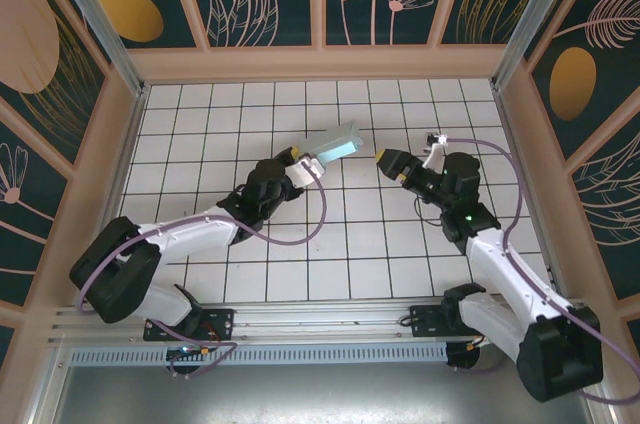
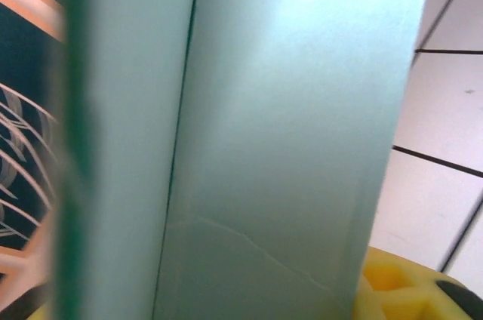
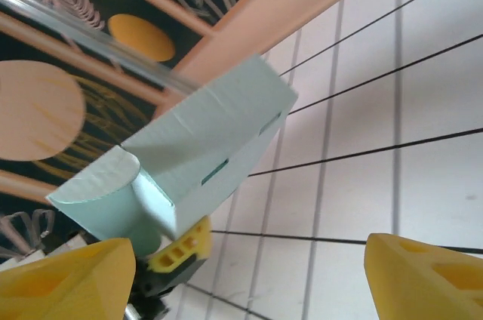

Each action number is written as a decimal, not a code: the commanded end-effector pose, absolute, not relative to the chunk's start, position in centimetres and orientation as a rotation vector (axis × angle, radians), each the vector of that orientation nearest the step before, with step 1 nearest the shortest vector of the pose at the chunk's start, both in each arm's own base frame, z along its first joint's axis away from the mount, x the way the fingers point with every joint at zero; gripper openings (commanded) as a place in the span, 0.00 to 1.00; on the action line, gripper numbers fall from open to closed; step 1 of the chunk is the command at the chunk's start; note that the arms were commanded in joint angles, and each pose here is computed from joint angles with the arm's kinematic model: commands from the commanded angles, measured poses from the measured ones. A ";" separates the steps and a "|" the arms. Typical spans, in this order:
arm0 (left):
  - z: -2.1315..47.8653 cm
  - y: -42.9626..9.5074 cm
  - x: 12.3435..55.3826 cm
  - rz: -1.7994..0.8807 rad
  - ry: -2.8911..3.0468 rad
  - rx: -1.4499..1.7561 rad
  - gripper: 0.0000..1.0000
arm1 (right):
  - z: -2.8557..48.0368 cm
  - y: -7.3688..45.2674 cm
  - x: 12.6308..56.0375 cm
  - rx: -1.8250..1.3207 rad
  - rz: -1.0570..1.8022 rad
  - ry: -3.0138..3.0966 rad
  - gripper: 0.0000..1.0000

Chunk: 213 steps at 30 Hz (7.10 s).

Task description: Fold the paper box

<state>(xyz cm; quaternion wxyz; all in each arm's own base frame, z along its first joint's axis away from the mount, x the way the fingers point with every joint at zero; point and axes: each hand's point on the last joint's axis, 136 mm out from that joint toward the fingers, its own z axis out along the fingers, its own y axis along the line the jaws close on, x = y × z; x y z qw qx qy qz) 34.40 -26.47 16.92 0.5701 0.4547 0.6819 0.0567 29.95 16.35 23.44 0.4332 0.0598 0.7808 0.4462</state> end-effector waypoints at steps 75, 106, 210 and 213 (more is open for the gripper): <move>5.6 -25.2 23.8 -0.280 2.335 1.608 0.35 | 16.1 22.9 26.2 -1.004 0.569 2.213 0.00; 4.7 -25.9 24.6 -0.288 2.386 1.577 0.35 | 17.5 24.5 26.3 -0.253 0.763 2.436 0.00; 14.3 -22.7 24.1 -0.344 2.600 0.469 0.09 | 15.5 25.0 25.9 -0.433 0.653 2.414 0.00; 14.2 -22.7 24.0 -0.349 2.611 0.448 0.07 | 15.6 25.0 25.9 -0.428 0.656 2.411 0.00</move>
